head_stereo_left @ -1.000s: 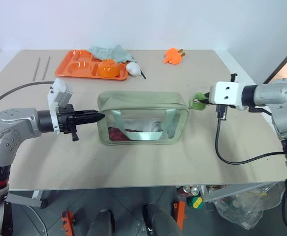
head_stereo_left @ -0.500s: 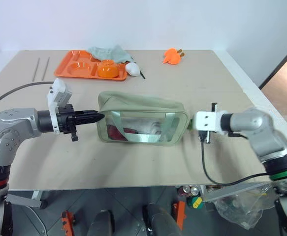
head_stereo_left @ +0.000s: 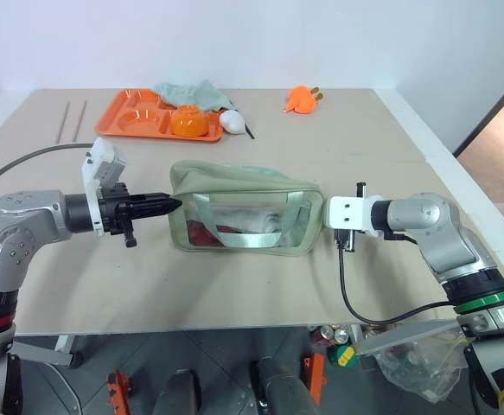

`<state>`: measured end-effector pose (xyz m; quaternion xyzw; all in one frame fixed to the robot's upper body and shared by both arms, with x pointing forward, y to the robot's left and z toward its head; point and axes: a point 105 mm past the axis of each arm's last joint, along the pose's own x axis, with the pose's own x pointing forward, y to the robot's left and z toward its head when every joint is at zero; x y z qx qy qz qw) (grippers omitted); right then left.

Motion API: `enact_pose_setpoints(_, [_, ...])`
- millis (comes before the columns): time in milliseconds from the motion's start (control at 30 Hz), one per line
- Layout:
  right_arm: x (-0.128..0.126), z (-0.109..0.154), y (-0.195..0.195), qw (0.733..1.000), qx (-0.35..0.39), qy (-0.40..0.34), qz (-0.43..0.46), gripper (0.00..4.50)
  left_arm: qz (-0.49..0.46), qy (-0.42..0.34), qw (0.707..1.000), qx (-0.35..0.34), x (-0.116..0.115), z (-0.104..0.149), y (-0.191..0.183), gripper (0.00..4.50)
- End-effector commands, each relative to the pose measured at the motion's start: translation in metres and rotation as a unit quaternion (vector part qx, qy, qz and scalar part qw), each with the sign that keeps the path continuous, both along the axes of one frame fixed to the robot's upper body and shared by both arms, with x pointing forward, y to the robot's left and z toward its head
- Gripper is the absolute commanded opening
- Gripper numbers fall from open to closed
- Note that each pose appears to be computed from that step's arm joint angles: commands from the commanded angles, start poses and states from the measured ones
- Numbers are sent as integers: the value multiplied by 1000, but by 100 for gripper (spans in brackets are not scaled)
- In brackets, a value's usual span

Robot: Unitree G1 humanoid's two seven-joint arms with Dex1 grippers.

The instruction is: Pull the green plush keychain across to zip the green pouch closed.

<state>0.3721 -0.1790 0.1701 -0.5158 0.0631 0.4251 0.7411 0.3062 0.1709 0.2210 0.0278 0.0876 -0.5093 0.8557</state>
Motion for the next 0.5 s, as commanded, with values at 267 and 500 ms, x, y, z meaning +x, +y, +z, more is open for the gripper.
enact_pose_setpoints(267, [-20, 50, -33, 986, 143, 73, -45, 372, 43, -29, 998, -39, 6, 21, 19, 270])
enact_pose_setpoints(500, [-40, 66, -56, 972, 204, 107, -53, 414, 60, -46, 995, -70, -6, 37, 36, 444])
